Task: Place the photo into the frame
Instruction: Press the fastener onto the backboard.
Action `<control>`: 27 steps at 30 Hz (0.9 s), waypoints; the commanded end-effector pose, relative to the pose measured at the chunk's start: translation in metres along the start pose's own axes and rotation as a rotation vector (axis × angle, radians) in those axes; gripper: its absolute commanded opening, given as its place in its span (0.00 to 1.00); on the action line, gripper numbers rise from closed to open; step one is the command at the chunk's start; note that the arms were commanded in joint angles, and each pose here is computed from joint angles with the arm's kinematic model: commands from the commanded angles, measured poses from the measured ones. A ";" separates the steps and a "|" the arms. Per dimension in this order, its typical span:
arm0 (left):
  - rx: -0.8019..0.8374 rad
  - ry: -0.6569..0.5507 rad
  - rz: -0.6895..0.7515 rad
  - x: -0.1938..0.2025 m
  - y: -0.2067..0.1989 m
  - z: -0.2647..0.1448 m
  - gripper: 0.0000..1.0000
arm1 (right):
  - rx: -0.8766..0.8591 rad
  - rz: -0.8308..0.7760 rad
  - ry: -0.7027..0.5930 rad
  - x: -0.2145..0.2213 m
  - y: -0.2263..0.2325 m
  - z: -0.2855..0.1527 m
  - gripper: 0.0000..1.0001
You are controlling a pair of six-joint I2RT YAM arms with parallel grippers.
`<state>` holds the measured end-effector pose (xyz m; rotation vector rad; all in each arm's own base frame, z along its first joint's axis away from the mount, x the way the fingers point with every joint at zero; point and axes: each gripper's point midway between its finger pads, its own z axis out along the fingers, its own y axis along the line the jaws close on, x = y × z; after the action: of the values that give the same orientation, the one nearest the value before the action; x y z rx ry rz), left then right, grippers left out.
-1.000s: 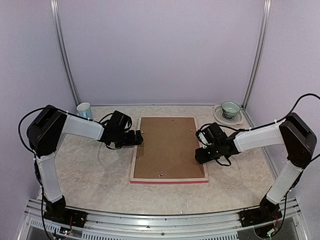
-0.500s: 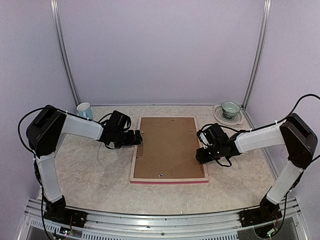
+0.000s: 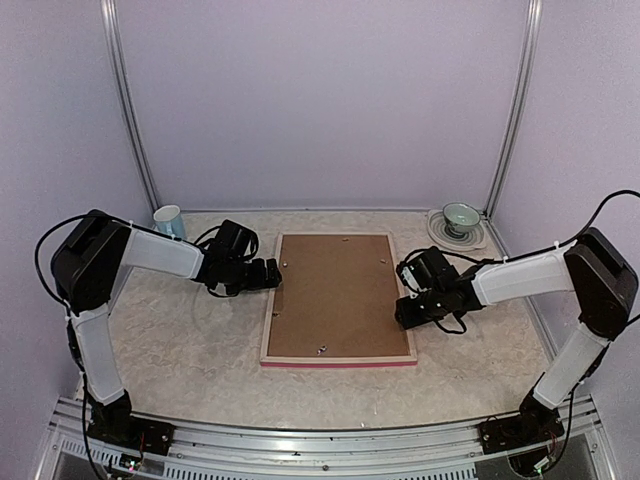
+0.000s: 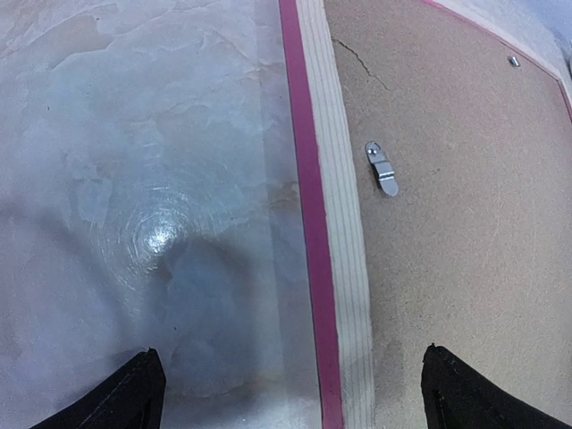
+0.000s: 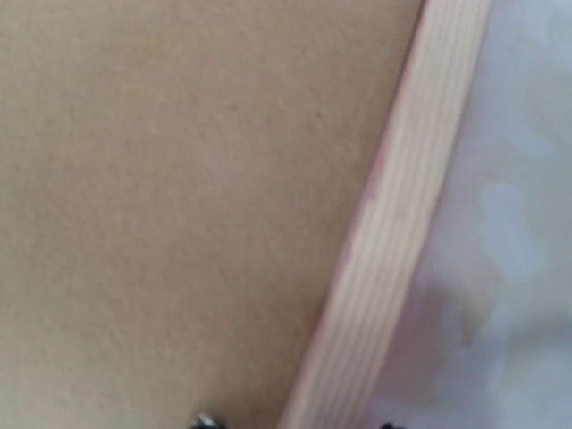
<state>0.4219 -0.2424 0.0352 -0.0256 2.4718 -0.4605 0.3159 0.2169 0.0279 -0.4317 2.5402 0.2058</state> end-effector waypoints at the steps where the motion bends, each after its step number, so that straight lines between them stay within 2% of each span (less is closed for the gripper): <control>1: -0.006 0.013 -0.014 0.001 0.006 -0.007 0.99 | 0.096 -0.040 0.234 0.065 -0.026 0.000 0.44; 9: -0.009 0.014 -0.017 0.002 0.007 -0.008 0.99 | 0.108 -0.036 0.244 0.069 -0.028 0.006 0.43; 27: -0.014 0.015 -0.021 0.005 0.013 -0.007 0.99 | 0.131 -0.026 0.218 0.059 -0.030 0.008 0.26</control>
<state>0.4206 -0.2369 0.0353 -0.0366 2.4729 -0.4621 0.3151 0.2142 0.0278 -0.4193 2.5571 0.1868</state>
